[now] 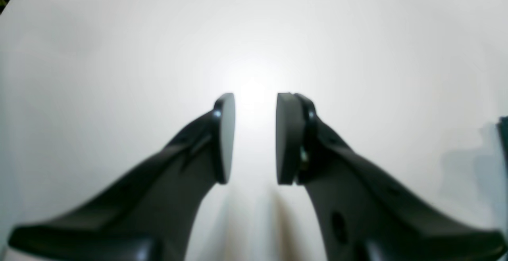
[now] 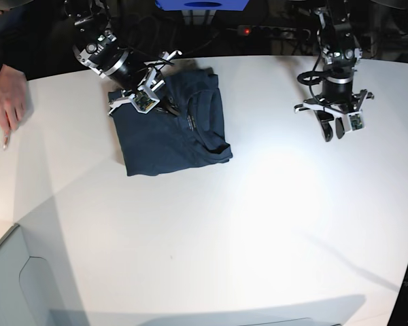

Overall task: Fold the T-shirt properly
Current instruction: 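Lower the left gripper onto the folded shirt's collar edge and grasp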

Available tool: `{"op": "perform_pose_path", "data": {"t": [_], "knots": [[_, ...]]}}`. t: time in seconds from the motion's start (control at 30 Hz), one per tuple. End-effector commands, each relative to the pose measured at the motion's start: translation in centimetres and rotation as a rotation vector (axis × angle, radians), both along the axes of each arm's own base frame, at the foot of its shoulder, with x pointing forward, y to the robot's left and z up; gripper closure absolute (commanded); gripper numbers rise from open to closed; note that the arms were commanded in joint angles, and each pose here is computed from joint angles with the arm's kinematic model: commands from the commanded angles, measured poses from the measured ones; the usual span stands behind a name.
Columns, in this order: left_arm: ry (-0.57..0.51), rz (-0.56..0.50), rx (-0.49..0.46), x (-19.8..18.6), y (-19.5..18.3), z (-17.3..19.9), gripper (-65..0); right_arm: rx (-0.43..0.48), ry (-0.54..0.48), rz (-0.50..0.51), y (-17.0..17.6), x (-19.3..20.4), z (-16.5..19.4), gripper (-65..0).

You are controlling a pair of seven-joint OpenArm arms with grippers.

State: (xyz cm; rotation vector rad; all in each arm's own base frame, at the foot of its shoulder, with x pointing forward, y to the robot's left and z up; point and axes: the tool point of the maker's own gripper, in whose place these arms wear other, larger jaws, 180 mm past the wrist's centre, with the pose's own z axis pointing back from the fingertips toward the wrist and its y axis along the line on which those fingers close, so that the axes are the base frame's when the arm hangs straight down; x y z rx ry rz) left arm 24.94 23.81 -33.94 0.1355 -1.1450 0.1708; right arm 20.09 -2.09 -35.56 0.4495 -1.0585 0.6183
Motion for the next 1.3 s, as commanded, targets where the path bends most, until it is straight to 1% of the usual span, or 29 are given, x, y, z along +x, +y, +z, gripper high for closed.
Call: {"op": "perform_pose_path", "data": {"t": [0.0,0.1,0.13,0.17,0.3,0.33,0.4,0.57,0.63,0.83,1.0,1.13,1.2,1.27], "knots": [[-0.065,-0.021,-0.002,0.5,-1.0,1.8,-17.4,0.029,-0.035,-0.009,-0.1,0.5,1.1,-0.1],[-0.126,-0.081,-0.033,1.1,-4.1,4.0,-17.8,0.020,-0.042,-0.035,-0.9,0.8,1.3,-0.1],[-0.142,-0.110,-0.058,1.3,-5.6,4.4,-19.4,0.019,-0.042,-0.037,-1.0,0.8,1.3,-0.1],[-0.150,-0.130,-0.078,1.5,-6.8,4.7,-21.9,0.019,-0.042,-0.037,-1.0,0.8,1.3,-0.1],[-0.168,-0.215,-0.163,2.4,-11.6,4.8,-35.5,0.014,-0.039,-0.035,-1.1,0.7,1.2,-0.1],[-0.157,-0.240,-0.182,2.4,-12.7,4.3,-38.5,0.013,-0.037,-0.035,-1.1,0.7,1.1,-0.1],[-0.129,-0.274,-0.210,2.4,-14.5,3.2,-40.9,0.012,-0.036,-0.034,-1.1,0.7,1.1,-0.1],[-0.074,-0.305,-0.243,2.9,-16.4,0.6,-40.9,0.009,-0.024,-0.034,-1.1,0.3,0.8,-0.2],[-0.055,-0.300,-0.259,3.1,-16.8,-0.3,-40.9,0.009,-0.021,-0.034,-1.1,0.2,0.7,-0.2],[-0.052,-0.296,-0.292,4.8,-18.0,-1.0,-40.9,0.008,-0.018,-0.034,-1.1,0.2,0.6,-0.3],[-0.025,-0.295,-0.307,5.4,-18.5,-2.2,-40.2,0.008,-0.017,-0.034,-1.1,0.1,0.6,-0.3],[-0.015,-0.291,-0.324,5.5,-18.9,-2.7,-32.9,0.007,-0.015,-0.034,-1.2,0.1,0.6,-0.3],[-0.012,-0.285,-0.355,5.6,-19.0,-2.9,-28.4,0.007,-0.015,-0.034,-1.2,0.1,0.6,-0.3],[-0.003,-0.275,-0.406,5.4,-19.1,-3.3,-23.2,0.006,-0.014,-0.034,-1.2,0.1,0.5,-0.3]]}}
